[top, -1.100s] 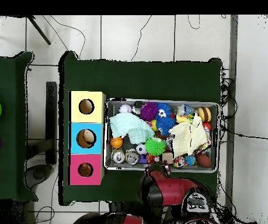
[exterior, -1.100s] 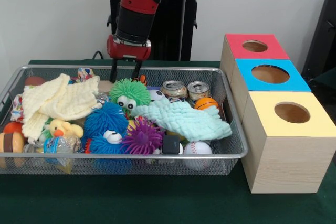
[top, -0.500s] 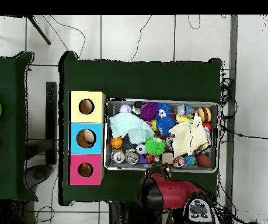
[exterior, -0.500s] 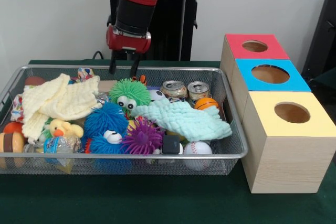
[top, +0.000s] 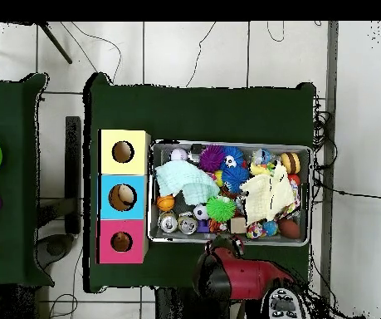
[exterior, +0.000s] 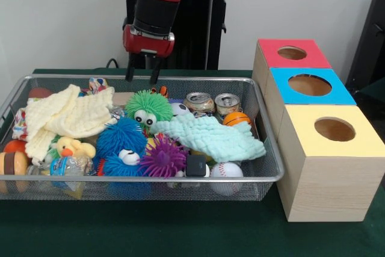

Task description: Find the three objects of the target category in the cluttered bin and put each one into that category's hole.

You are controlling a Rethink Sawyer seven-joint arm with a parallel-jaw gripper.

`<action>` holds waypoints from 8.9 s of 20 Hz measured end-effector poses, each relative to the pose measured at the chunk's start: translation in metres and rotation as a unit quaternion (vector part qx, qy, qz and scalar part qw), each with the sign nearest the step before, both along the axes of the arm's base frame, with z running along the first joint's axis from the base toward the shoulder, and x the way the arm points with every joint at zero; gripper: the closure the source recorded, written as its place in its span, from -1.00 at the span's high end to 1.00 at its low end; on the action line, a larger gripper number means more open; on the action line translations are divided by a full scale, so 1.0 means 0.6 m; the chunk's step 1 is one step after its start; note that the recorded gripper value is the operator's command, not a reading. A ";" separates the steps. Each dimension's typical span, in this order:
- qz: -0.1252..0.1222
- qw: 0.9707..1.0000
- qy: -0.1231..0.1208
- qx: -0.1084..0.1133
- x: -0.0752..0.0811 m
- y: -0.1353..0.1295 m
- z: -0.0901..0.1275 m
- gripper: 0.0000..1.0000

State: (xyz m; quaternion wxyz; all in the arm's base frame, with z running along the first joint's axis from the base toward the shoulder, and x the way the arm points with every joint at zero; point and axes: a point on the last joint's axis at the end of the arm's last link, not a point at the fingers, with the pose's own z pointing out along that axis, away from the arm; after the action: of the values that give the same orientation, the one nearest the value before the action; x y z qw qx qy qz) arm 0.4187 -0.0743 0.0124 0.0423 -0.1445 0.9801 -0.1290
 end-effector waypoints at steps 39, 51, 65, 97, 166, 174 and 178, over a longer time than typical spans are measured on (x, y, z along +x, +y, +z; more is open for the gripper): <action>-0.016 0.999 0.002 0.035 0.010 0.062 -0.042 1.00; -0.016 0.999 -0.001 0.047 0.012 0.068 -0.066 1.00; -0.015 0.999 0.004 0.051 0.007 0.072 -0.072 -1.00; -0.012 0.997 0.027 0.069 0.017 0.104 -0.064 -1.00; -0.017 0.990 0.093 0.102 0.076 0.129 -0.037 1.00; -0.020 0.989 0.098 0.107 0.090 0.127 -0.029 1.00; -0.021 0.988 0.103 0.109 0.092 0.126 -0.029 1.00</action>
State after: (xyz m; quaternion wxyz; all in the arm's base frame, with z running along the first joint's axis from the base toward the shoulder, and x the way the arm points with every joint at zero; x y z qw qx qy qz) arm 0.4741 0.0012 -0.0047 -0.0464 -0.1310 0.9903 -0.0065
